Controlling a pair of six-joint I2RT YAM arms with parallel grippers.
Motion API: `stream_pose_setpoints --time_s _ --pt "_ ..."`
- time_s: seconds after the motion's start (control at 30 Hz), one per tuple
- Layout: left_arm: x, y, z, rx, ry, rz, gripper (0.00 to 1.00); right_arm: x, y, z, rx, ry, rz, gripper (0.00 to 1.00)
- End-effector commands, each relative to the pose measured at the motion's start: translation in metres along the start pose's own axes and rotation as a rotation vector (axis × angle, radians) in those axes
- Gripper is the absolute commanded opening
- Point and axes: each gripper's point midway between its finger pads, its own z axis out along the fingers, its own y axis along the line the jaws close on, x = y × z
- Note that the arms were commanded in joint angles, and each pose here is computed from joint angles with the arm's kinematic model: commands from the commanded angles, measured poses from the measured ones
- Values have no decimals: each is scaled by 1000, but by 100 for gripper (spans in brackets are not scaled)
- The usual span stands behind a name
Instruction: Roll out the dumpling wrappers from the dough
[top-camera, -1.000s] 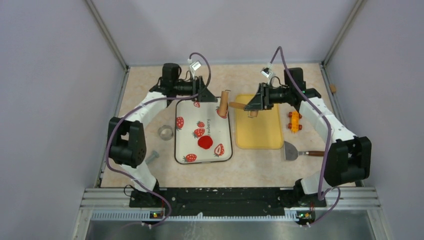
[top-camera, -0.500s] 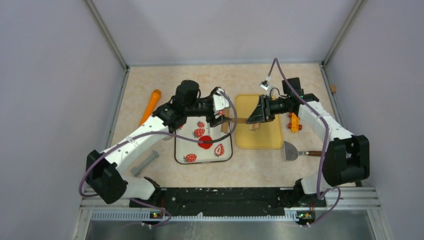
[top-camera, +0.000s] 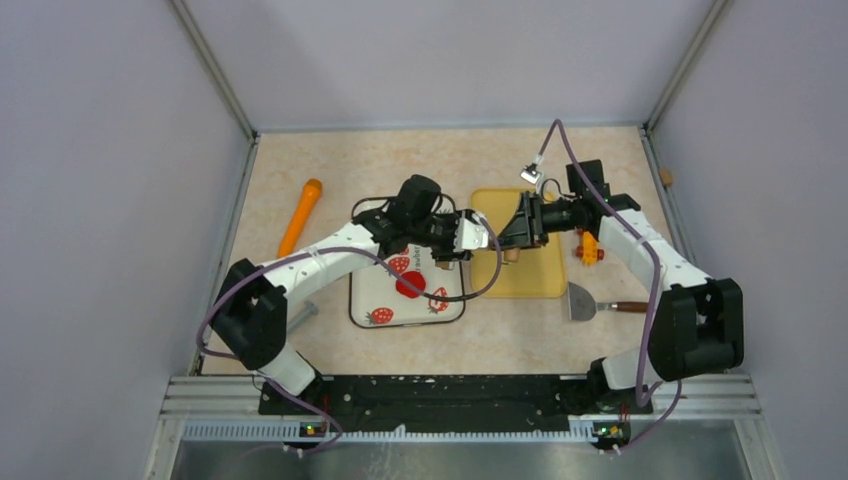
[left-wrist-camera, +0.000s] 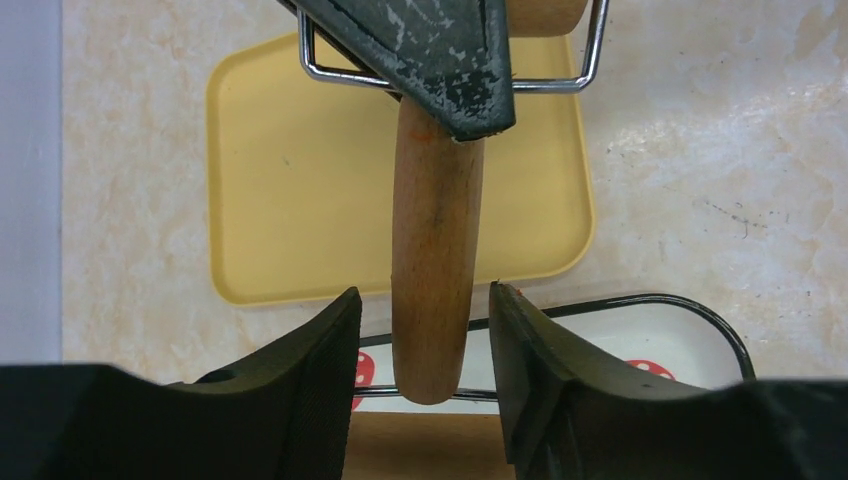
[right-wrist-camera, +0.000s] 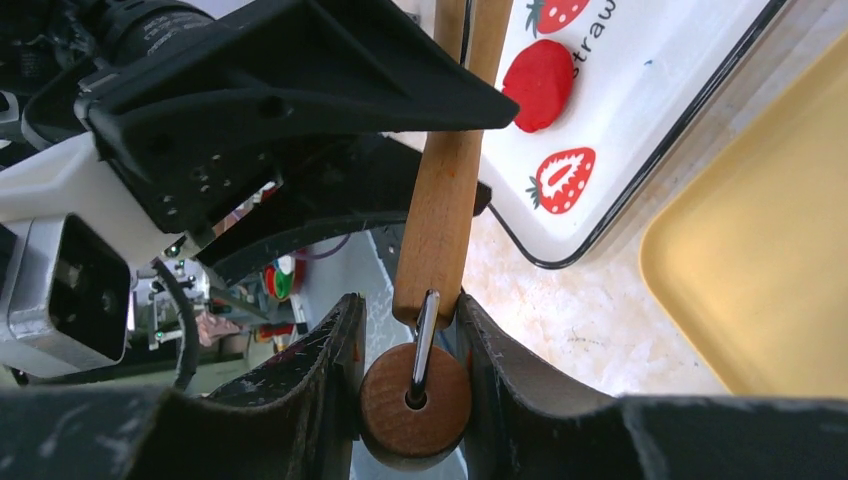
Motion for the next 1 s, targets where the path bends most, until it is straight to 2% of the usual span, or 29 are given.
stream_pose_setpoints --time_s 0.0,0.1,0.13,0.2,0.3,0.37,0.5,0.83,0.9,0.97 --pt "-16 9 5 13 -39 74 45 -6 24 -7 -56 -34 -84 0" --pt "-16 6 6 20 -42 55 23 -12 16 -8 13 -55 -90 0" --pt "-16 5 6 22 -41 44 15 -15 12 -9 49 -68 -94 6" --pt "-15 6 7 10 -33 4 0 -24 3 -10 123 -100 -84 33" --pt "-12 9 4 -34 -15 -78 0 -37 0 -11 158 -143 -44 58" --pt "-11 12 0 -79 -5 -139 0 -41 0 -8 142 -145 -16 64" --pt "-6 11 -5 -115 11 -207 0 -42 -8 -2 141 -127 17 64" --pt "0 4 -8 -136 28 -340 0 -33 -3 30 91 -36 -9 52" --pt "-2 1 -10 -132 24 -358 0 -33 -2 35 82 -22 -11 34" --pt "1 -3 -12 -126 36 -374 0 -34 -2 39 72 -10 -7 22"
